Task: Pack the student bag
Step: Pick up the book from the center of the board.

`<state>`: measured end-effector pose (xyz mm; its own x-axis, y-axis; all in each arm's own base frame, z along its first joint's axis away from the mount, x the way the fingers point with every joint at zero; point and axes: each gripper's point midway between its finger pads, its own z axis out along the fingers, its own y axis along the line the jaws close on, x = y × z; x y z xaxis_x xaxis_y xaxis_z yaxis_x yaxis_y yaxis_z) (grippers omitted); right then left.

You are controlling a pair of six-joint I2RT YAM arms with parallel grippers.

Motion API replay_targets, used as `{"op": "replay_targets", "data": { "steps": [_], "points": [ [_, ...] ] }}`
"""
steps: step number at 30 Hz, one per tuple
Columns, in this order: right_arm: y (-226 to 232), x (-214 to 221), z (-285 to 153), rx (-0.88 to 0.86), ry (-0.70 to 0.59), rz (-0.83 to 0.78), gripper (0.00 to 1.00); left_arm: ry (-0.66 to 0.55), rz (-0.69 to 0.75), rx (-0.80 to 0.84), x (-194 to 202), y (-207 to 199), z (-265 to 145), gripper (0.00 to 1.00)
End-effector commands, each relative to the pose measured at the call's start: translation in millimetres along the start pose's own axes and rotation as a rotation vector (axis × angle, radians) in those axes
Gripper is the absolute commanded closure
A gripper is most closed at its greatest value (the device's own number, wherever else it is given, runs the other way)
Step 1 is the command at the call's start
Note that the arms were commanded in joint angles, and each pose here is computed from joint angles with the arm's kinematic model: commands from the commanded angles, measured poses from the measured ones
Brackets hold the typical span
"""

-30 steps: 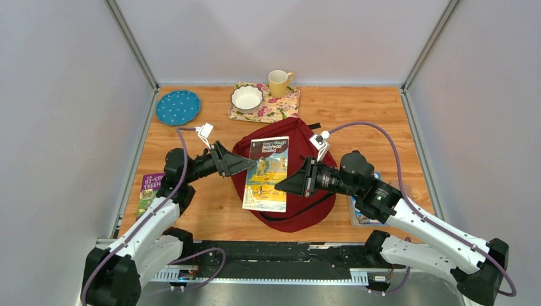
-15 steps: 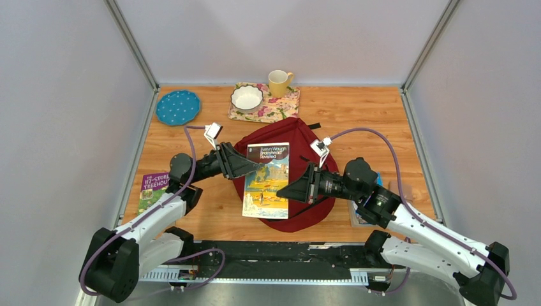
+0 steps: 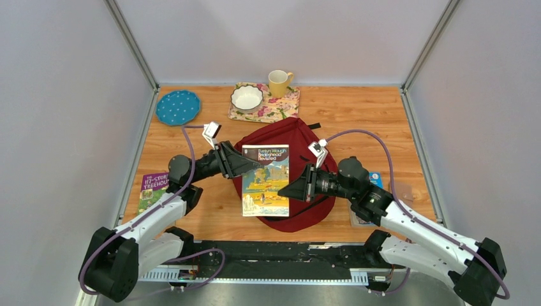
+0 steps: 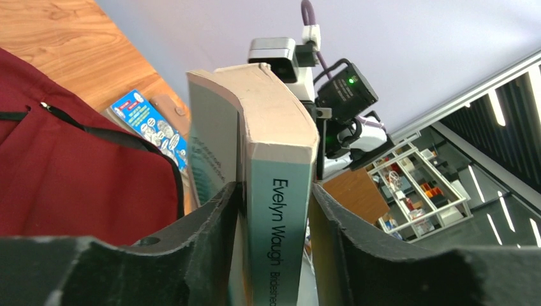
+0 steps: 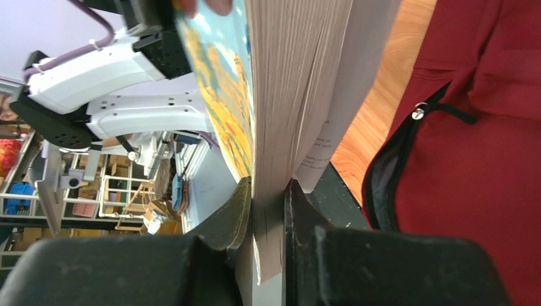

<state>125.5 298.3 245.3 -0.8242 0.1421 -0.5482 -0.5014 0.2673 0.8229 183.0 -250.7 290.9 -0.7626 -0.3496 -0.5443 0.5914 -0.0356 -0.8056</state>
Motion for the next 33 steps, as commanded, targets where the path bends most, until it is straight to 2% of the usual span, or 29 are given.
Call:
{"op": "replay_targets", "data": {
  "steps": [1,7,10,14,16,17,19,20,21,23,24,27,29,30,31,33],
  "points": [
    [20.6,-25.0,10.0,-0.06,-0.035,-0.102,1.0,0.065,0.1,0.136,6.6,-38.0,9.1,0.46],
    [27.9,-34.2,17.5,-0.075,-0.017,-0.185,1.0,0.084,0.076,0.128,11.7,-32.4,12.8,0.46],
    [29.1,-37.8,18.6,-0.07,-0.004,-0.222,1.0,0.087,0.059,0.1,13.0,-25.2,13.2,0.49],
    [18.8,-42.1,17.7,-0.007,0.017,-0.239,1.0,0.078,0.059,0.025,12.9,-9.6,14.1,0.69],
    [6.7,-52.1,15.1,0.056,-0.012,-0.232,1.0,0.076,0.025,-0.057,12.3,4.8,14.6,0.75],
    [0.1,-51.8,11.4,0.089,-0.011,-0.22,0.98,0.075,0.065,-0.08,11.1,8.5,13.6,0.86],
    [-10.7,-57.9,5.6,0.14,-0.042,-0.201,0.81,0.064,0.074,-0.178,8.0,24.1,11.8,1.0],
    [-19.1,-55.9,3.2,0.166,-0.046,-0.185,0.55,0.047,0.087,-0.199,5.1,23.8,10.0,1.0],
    [-21.5,-62.4,-2.8,0.2,-0.091,-0.168,0.42,0.03,0.096,-0.226,1.8,26.4,8.8,1.0],
    [-36.9,-56.8,-12.5,0.281,-0.097,-0.132,0.27,-0.041,0.119,-0.313,-9.6,34.0,2.6,1.0],
    [-43.7,-59.5,-20.9,0.334,-0.141,-0.109,0.24,-0.067,0.129,-0.333,-13.5,34.8,0.2,1.0],
    [-64.0,-40.7,-32.0,0.392,-0.15,-0.014,0.18,-0.169,0.152,-0.412,-28.7,38.1,-10.3,1.0],
    [-56.5,-33.8,-35.7,0.332,-0.169,0.022,0.17,-0.252,0.157,-0.459,-40.8,38.9,-18.5,1.0],
    [-57.5,-17.9,-34.1,0.291,-0.126,0.057,0.17,-0.271,0.149,-0.472,-40.9,41.4,-21.7,1.0],
    [-44.2,-19.2,-32.6,0.221,-0.149,0.113,0.17,-0.341,0.147,-0.469,-51.2,36.4,-25.7,1.0],
    [-41.6,-4.6,-29.8,0.173,-0.121,0.19,0.17,-0.39,0.128,-0.453,-52.2,37.8,-29.7,1.0]
  ]
}}
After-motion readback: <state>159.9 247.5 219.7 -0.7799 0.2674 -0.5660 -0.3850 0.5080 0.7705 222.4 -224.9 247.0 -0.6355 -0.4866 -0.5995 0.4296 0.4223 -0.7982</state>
